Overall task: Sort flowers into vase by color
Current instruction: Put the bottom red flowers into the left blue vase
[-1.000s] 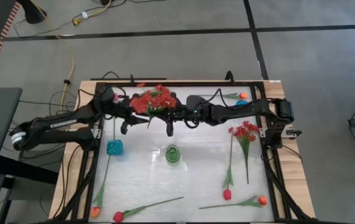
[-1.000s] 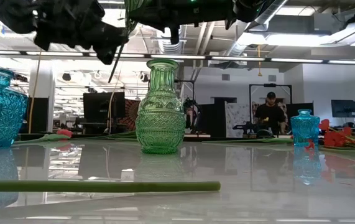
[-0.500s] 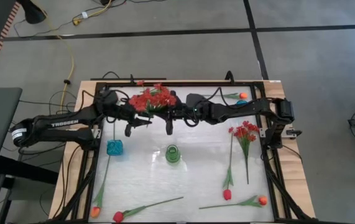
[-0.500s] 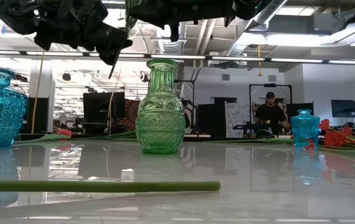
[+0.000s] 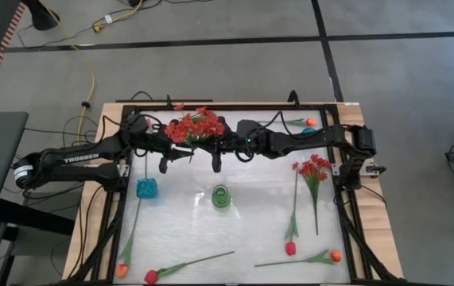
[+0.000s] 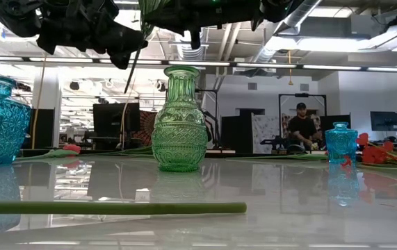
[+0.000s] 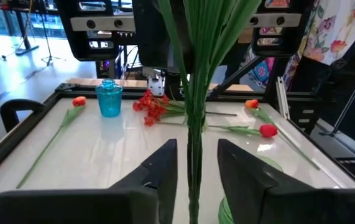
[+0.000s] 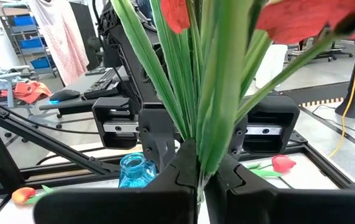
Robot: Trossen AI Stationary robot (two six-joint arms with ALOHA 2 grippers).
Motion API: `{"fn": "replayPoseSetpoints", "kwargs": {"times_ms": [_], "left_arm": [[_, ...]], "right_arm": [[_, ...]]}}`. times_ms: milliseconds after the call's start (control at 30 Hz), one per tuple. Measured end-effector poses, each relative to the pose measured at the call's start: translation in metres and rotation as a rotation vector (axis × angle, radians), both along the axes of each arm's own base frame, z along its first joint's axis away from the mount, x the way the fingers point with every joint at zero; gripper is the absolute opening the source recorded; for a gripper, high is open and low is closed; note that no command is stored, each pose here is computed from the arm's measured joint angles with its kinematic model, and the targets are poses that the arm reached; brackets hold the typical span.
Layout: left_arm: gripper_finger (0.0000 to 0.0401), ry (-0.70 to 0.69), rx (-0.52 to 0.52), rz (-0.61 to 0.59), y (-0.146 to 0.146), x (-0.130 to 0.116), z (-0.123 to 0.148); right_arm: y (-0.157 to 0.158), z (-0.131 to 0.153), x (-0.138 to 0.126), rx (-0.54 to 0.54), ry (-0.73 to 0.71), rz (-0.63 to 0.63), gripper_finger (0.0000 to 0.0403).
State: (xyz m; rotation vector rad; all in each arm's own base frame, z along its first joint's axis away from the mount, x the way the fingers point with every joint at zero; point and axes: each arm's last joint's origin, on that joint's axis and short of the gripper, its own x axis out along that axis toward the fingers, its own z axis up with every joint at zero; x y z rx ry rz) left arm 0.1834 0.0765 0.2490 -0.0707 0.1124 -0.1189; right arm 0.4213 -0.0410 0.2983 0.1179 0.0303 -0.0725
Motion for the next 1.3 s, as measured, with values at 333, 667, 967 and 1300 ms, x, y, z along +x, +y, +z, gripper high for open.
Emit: {"fn": "replayPoseSetpoints", "kwargs": {"times_ms": [333, 667, 967, 1300], "left_arm": [[0.0004, -0.001, -0.003, -0.007, 0.000, 0.000, 0.000], [0.0000, -0.038, -0.013, -0.006, -0.003, -0.006, 0.008], [0.0000, -0.069, -0.020, -0.066, -0.020, -0.035, 0.024], [0.0000, -0.103, 0.043, -0.073, -0.059, -0.103, 0.030]], "right_arm": [[0.001, 0.000, 0.000, 0.008, 0.003, 0.002, 0.0055], [0.009, 0.001, 0.001, 0.005, -0.011, 0.021, 0.0172], [0.010, -0.002, -0.003, 0.024, 0.074, 0.045, 0.0304], [0.023, -0.006, -0.005, 0.037, 0.136, 0.079, 0.0312]]}}
